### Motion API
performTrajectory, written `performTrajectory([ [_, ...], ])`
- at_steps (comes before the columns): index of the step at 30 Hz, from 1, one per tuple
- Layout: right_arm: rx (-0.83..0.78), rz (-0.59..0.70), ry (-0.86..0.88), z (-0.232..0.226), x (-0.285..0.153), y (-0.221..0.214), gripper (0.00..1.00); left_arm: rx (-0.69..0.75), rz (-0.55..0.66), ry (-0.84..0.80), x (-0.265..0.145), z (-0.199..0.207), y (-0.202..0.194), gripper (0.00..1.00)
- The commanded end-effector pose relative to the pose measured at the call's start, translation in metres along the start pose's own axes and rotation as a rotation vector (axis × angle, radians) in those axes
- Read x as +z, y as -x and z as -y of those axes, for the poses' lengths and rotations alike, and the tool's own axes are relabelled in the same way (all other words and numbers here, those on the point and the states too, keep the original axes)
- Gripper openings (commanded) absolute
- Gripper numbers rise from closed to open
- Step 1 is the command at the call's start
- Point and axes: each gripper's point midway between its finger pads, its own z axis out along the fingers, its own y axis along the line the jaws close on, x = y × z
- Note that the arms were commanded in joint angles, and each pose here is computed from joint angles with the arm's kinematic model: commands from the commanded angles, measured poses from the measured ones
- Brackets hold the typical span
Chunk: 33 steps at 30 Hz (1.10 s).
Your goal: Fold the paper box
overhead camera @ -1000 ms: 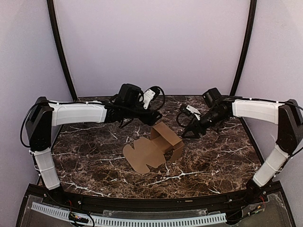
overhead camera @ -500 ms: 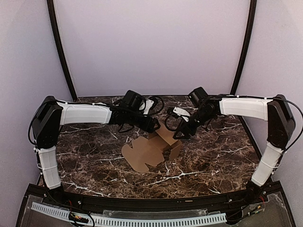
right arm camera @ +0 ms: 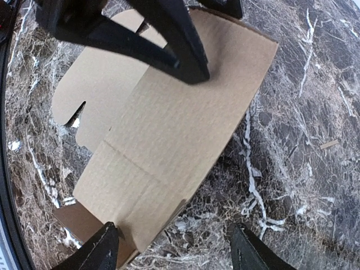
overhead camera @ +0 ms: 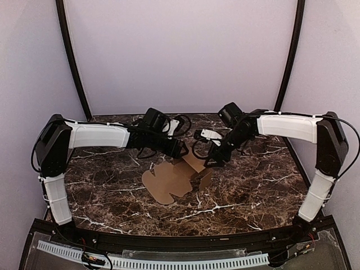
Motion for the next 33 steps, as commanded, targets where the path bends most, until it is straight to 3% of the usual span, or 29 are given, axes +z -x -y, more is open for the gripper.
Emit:
performTrajectory([
  [1, 0.012, -0.055, 0.021, -0.012, -0.008, -0.015, 0.68, -0.01, 0.101, 0.084, -0.043, -0.005, 0.024, 0.73],
  [4, 0.027, -0.062, 0.037, -0.014, -0.003, -0.019, 0.68, -0.028, 0.173, 0.206, -0.071, -0.01, 0.033, 0.73],
  [8, 0.047, -0.063, 0.051, -0.013, 0.001, -0.018, 0.68, -0.114, 0.193, 0.276, -0.082, 0.0, 0.002, 0.73],
  [12, 0.07, -0.047, 0.083, -0.018, 0.002, -0.014, 0.68, -0.322, 0.258, 0.212, -0.072, 0.027, -0.024, 0.7],
  [19, 0.109, -0.029, 0.181, -0.033, 0.005, -0.012, 0.65, -0.465, 0.394, 0.102, -0.048, 0.066, -0.023, 0.7],
  [25, 0.118, -0.023, 0.205, -0.039, 0.004, -0.015, 0.64, -0.531, 0.365, -0.013, -0.02, 0.085, -0.023, 0.65],
  [33, 0.121, -0.018, 0.199, -0.041, 0.002, -0.016, 0.64, -0.59, 0.324, -0.108, 0.0, 0.102, -0.021, 0.45],
])
